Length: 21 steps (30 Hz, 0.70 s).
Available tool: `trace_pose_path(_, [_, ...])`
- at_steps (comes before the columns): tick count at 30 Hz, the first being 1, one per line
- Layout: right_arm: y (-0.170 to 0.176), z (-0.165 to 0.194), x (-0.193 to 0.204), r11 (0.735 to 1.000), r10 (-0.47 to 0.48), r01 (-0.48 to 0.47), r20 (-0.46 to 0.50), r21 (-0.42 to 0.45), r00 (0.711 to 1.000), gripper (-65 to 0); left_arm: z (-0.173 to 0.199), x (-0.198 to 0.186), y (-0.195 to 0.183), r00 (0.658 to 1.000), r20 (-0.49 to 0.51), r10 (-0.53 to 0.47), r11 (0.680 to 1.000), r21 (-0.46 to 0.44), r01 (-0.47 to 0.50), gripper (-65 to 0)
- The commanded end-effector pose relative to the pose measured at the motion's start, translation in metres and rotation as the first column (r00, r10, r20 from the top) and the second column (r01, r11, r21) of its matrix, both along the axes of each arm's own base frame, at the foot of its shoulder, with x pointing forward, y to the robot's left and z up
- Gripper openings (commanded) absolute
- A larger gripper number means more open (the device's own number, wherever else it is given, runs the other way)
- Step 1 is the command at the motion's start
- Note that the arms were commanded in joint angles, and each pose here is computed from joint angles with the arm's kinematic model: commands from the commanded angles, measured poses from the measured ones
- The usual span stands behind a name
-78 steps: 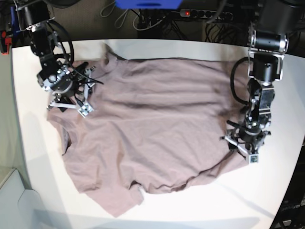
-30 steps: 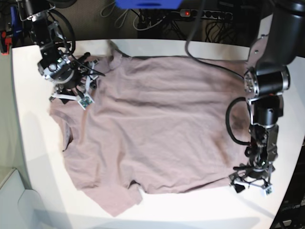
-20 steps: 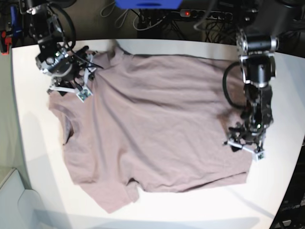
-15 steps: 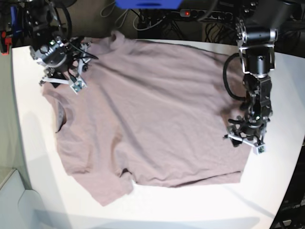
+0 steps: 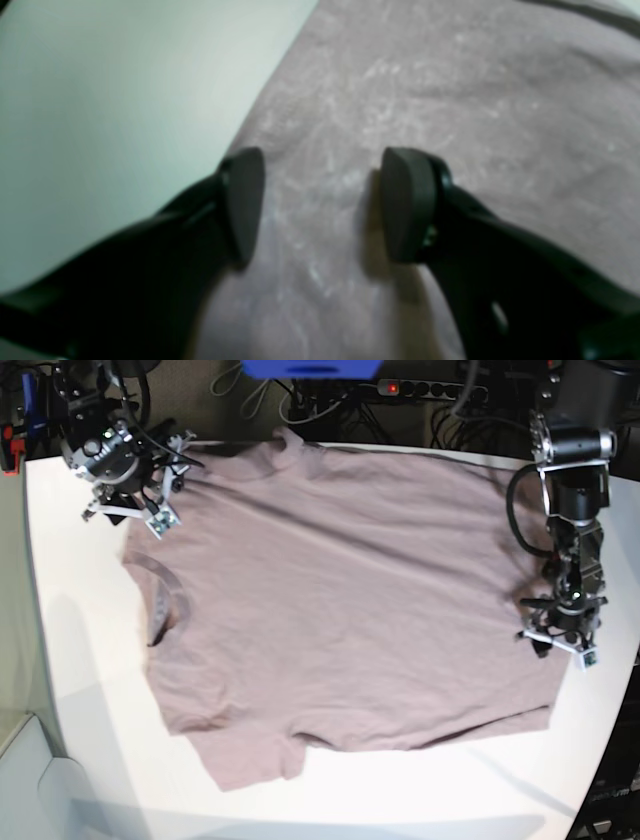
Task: Layout the t-shirt on the table in an organized manner, then fold the t-shirt properly
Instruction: 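Grasp the sleeve near the right gripper and tug it outward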
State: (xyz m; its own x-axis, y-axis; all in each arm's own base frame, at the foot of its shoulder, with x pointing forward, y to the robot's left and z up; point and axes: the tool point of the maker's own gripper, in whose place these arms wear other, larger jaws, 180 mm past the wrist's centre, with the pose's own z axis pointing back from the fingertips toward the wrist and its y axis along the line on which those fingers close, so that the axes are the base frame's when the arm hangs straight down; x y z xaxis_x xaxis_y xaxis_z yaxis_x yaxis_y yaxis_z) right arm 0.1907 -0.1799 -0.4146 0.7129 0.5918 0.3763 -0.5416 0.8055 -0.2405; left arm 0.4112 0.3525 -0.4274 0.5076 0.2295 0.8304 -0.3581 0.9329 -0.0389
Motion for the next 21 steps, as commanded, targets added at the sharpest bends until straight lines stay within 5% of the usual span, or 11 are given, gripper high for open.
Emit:
trace_pose_path(1, [-0.002, 0.010, 0.012, 1.000, 0.007, -0.007, 0.045, -0.004, 0.999, -27.1, 0.011, 0.001, 0.019, 1.000, 0.001, 0.027, 0.999, 0.026, -0.027, -28.3])
trace_pose_path(11, [-0.002, 0.034, 0.057, 1.000, 0.007, -0.007, 0.152, -0.004, 0.988, -26.9, 0.079, 0.019, 0.047, 0.995, 0.100, -0.001, 0.993, 0.120, -0.011, -28.5])
trace_pose_path(16, [-0.012, 0.051, 0.123, 0.999, -0.044, 0.044, 0.235, 0.005, 0.971, -26.9, 0.096, 0.019, 0.023, 0.996, 0.064, -0.065, 0.992, 0.114, 0.058, -28.4])
trace_pose_path(21, [-0.039, 0.045, 0.175, 0.992, -0.123, 0.125, 0.214, 0.006, 0.969, -27.3, 0.080, 0.007, -0.008, 0.993, 0.053, -0.106, 0.991, 0.090, 0.101, -28.4])
